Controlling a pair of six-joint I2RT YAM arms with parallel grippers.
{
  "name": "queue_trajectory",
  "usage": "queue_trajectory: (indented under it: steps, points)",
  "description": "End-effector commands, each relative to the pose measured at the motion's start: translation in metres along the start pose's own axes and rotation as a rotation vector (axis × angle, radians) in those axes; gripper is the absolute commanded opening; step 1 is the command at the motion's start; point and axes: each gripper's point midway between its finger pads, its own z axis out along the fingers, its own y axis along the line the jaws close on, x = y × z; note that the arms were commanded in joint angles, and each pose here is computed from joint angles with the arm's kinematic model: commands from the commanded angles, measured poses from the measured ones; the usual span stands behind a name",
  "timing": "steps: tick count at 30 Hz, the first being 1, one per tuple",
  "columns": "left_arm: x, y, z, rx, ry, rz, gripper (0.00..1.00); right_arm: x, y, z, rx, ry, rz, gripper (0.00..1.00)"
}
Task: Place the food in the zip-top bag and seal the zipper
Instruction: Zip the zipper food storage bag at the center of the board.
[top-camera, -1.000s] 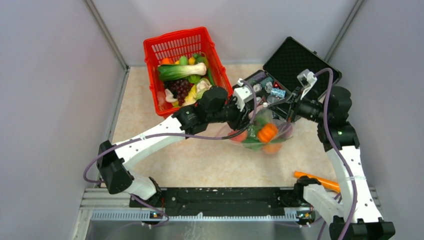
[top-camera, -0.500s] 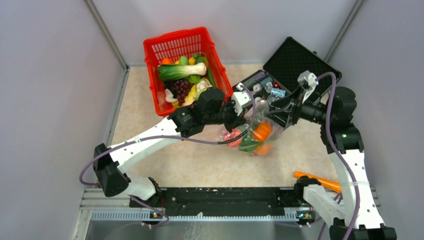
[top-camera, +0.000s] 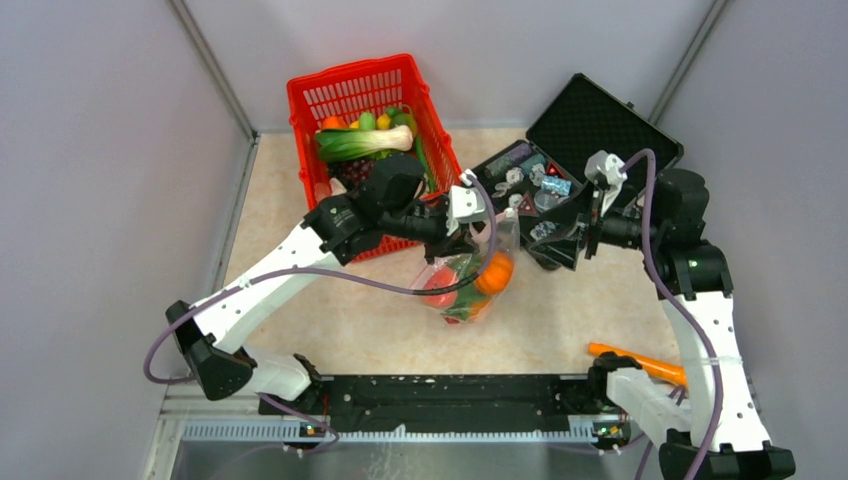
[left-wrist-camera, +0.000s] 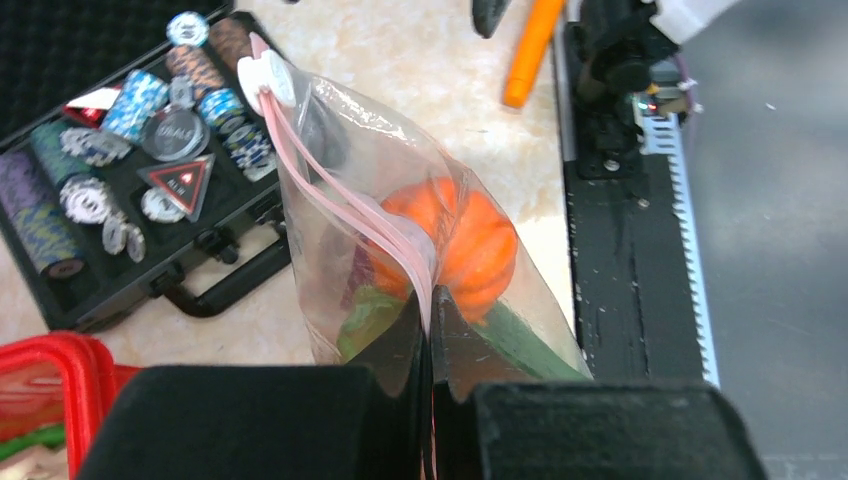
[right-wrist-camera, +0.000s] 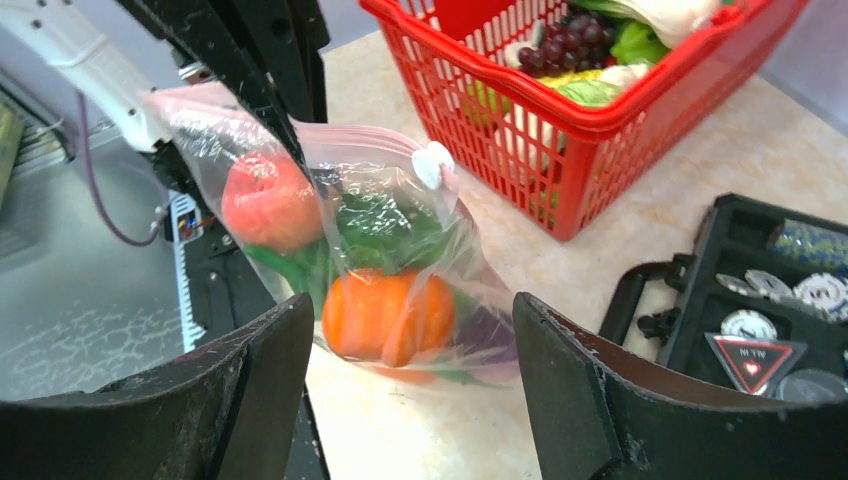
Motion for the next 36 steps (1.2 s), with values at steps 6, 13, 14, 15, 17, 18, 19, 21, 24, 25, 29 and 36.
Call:
queue_trajectory:
  steps: [6, 13, 14, 15, 17, 18, 19, 21, 24, 25, 29, 36]
  points:
    - [-0.044, -0.053, -0.033, 0.314, -0.093, 0.185, 0.0, -0.001, 0.044, -0.001, -0.27, -0.083, -0.131, 0.72]
    - [-0.045, -0.058, -0.035, 0.366, -0.085, 0.209, 0.0, -0.005, 0.051, -0.001, -0.346, -0.103, -0.12, 0.72]
    - [-0.046, -0.059, -0.034, 0.377, -0.087, 0.209, 0.0, -0.007, 0.054, -0.002, -0.362, -0.111, -0.124, 0.72]
    - [-0.047, -0.059, -0.033, 0.384, -0.093, 0.208, 0.0, -0.009, 0.055, -0.002, -0.371, -0.119, -0.123, 0.72]
    - [-0.048, -0.06, -0.031, 0.397, -0.103, 0.203, 0.0, -0.014, 0.059, -0.003, -0.38, -0.132, -0.118, 0.71]
    - [-0.05, -0.06, -0.03, 0.4, -0.11, 0.201, 0.0, -0.014, 0.062, -0.004, -0.388, -0.134, -0.103, 0.7]
    - [-0.051, -0.059, -0.029, 0.399, -0.114, 0.199, 0.0, -0.016, 0.065, -0.004, -0.396, -0.139, -0.109, 0.7]
    - [-0.052, -0.058, -0.028, 0.394, -0.12, 0.201, 0.0, -0.016, 0.069, -0.004, -0.408, -0.14, -0.108, 0.72]
    - [-0.054, -0.058, -0.027, 0.402, -0.128, 0.197, 0.0, -0.017, 0.07, 0.0, -0.41, -0.138, -0.09, 0.73]
    - [-0.055, -0.059, -0.027, 0.406, -0.129, 0.195, 0.0, -0.017, 0.069, 0.001, -0.412, -0.135, -0.08, 0.73]
    - [-0.054, -0.056, -0.025, 0.392, -0.124, 0.185, 0.0, -0.018, 0.073, 0.005, -0.44, -0.131, -0.077, 0.69]
    - [-0.057, -0.052, -0.025, 0.352, -0.139, 0.189, 0.0, -0.017, 0.073, 0.013, -0.448, -0.12, -0.043, 0.4]
